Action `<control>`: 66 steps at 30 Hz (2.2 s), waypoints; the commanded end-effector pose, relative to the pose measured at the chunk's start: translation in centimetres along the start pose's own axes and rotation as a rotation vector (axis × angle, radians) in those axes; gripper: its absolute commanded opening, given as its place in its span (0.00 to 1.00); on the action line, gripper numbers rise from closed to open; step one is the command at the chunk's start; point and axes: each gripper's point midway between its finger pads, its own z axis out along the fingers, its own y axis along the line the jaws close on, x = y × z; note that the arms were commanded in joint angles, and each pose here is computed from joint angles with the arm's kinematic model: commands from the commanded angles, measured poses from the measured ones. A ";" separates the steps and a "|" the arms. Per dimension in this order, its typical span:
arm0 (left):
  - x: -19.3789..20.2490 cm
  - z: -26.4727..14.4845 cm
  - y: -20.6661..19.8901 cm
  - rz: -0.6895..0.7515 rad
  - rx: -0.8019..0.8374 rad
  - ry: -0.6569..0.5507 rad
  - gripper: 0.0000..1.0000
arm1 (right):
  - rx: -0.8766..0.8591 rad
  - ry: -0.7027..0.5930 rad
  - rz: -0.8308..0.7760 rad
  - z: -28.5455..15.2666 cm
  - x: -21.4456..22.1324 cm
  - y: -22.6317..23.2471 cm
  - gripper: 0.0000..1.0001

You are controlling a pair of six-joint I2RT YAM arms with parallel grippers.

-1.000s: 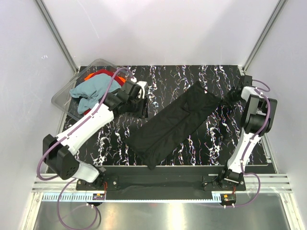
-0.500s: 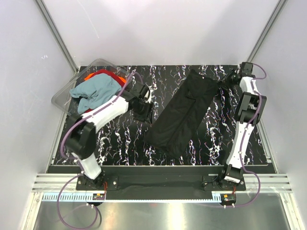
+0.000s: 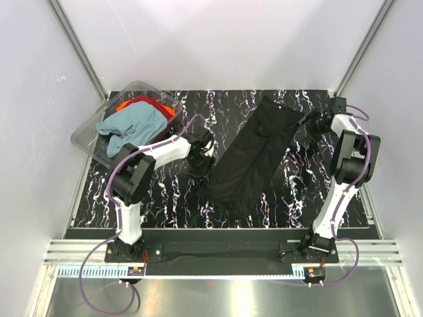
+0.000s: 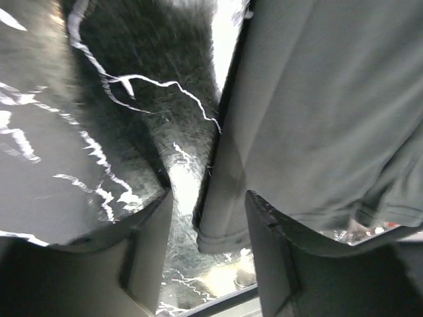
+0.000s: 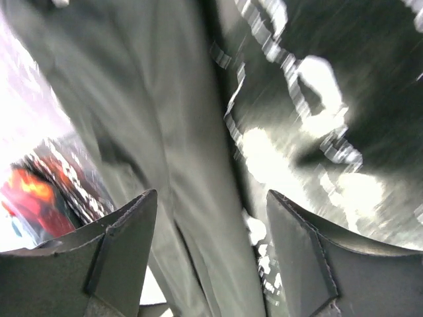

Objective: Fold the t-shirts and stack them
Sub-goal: Fold the tshirt

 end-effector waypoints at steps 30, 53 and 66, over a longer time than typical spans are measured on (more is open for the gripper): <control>9.8 -3.0 -0.1 -0.221 0.073 -0.116 0.48 | -0.267 0.045 -0.143 6.8 -0.4 6.1 0.50; 1.9 -5.4 -1.0 -0.161 0.213 -0.156 0.52 | -0.521 -0.026 -0.168 11.4 -6.7 14.5 0.35; 3.5 0.7 -0.9 -0.258 0.207 -0.104 0.49 | -0.265 -0.042 -0.030 3.1 -2.2 9.3 0.66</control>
